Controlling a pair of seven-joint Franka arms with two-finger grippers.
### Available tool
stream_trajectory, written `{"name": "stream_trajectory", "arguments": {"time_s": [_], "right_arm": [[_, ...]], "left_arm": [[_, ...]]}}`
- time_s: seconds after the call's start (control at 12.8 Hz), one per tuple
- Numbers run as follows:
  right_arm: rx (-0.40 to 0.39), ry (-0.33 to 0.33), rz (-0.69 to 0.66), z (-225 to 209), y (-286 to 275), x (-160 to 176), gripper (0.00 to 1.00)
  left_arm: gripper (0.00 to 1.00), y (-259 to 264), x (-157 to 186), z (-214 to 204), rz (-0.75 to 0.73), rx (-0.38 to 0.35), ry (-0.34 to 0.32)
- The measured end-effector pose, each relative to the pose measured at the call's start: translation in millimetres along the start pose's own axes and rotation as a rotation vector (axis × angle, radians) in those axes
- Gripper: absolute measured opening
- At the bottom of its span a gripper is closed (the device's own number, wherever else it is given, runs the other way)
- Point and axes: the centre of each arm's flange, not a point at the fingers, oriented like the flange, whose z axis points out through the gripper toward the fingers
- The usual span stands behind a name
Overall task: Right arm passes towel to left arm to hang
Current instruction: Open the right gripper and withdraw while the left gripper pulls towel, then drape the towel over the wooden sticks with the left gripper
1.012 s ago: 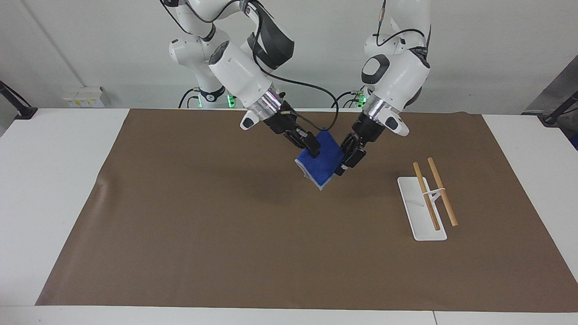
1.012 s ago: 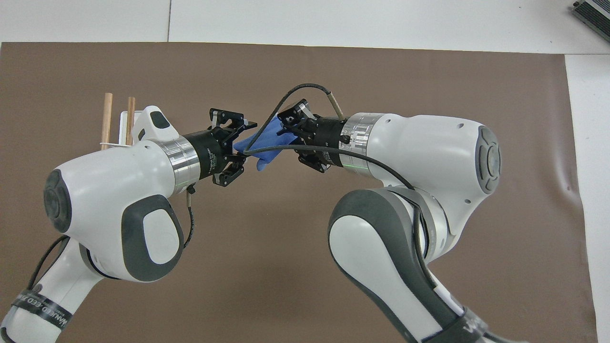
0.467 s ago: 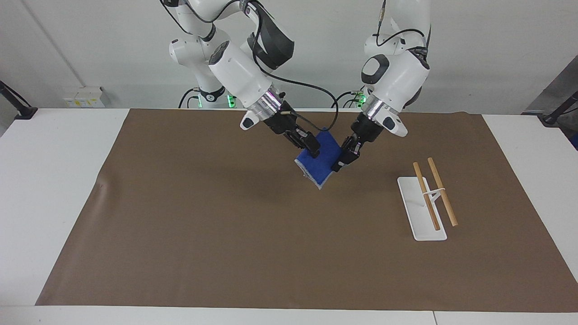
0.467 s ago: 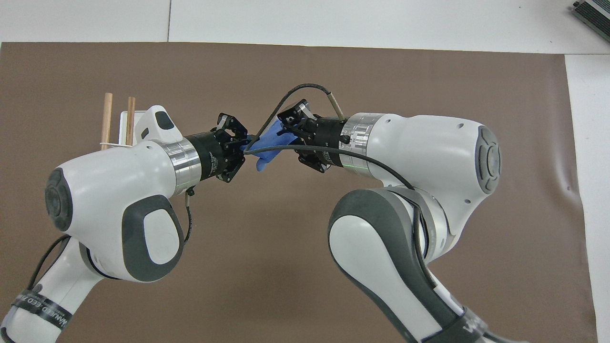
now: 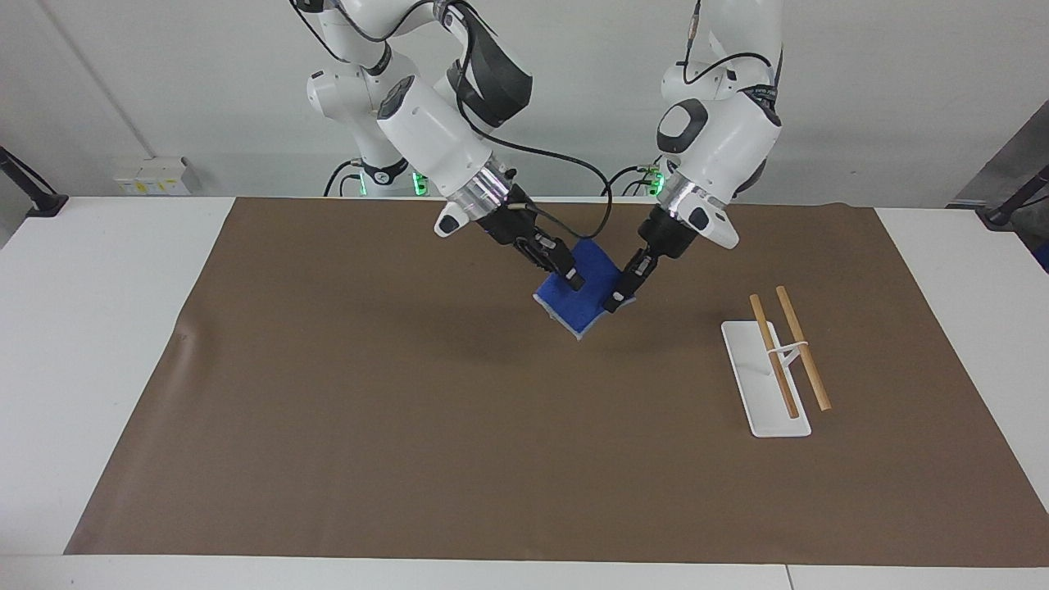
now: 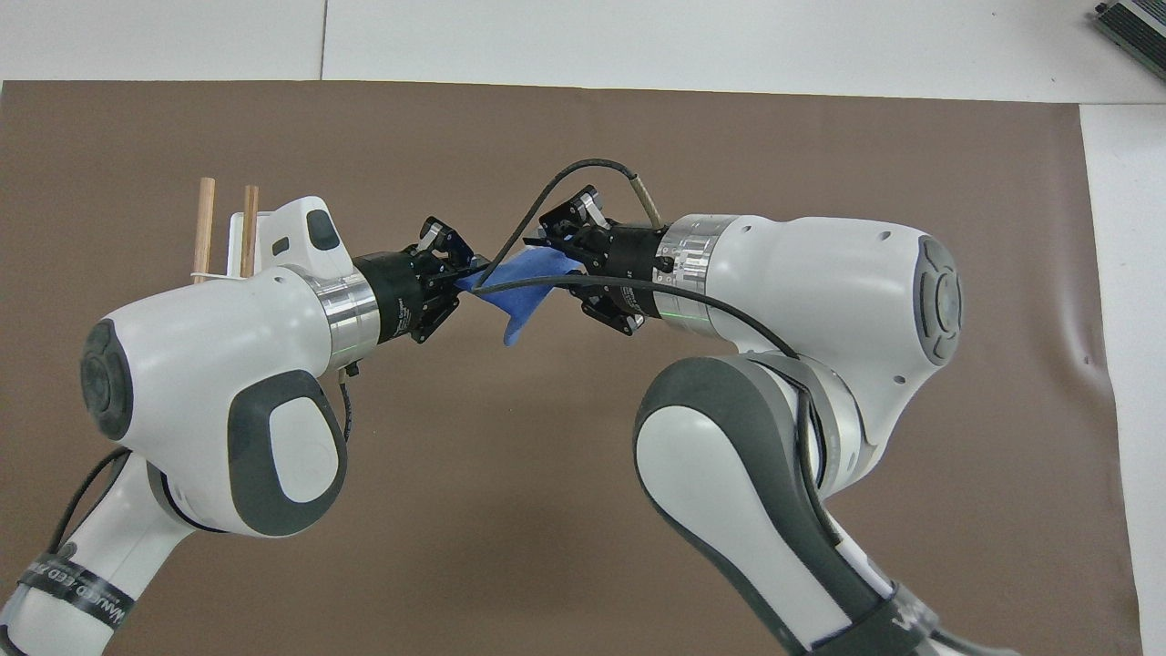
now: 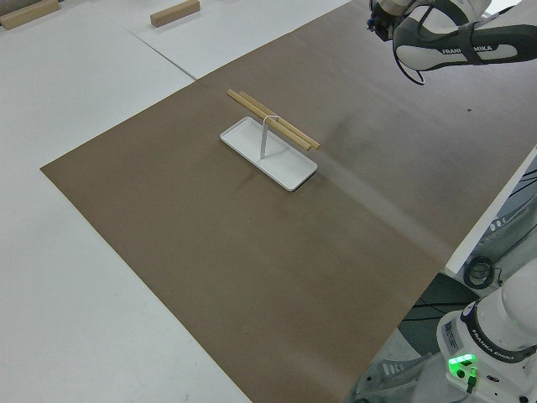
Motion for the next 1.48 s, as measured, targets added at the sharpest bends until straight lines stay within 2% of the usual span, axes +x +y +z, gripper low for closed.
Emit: {"name": "stream_trajectory", "arguments": {"time_s": [0.16,0.31,0.7,0.93,1.17,1.48], "right_arm": [[0.000,0.006,0.012,-7.4,0.1,9.6,0.79],[-0.057,0.010,-0.003,-26.3,4.2,27.1,1.00],[-0.377,0.147,-0.249,-81.2,30.5,66.4,1.00],[-0.552,0.193,-0.410,-108.0,48.5,92.0,1.00],[-0.638,0.228,-0.535,-141.0,51.2,112.2,1.00],[-0.694,0.193,-0.621,-177.3,49.4,123.2,1.00]], "left_arm": [[0.02,-0.2,3.6,-1.3,0.075,-0.001,0.004],[0.02,-0.8,14.0,-4.9,0.124,-0.005,0.016],[0.02,-5.0,50.6,-18.5,0.141,-0.013,0.059],[0.02,-15.1,98.5,-37.7,0.087,-0.019,0.116],[0.02,-34.6,154.7,-63.2,0.014,-0.014,0.172],[0.02,-66.6,200.3,-80.9,-0.071,0.004,0.219]]}}
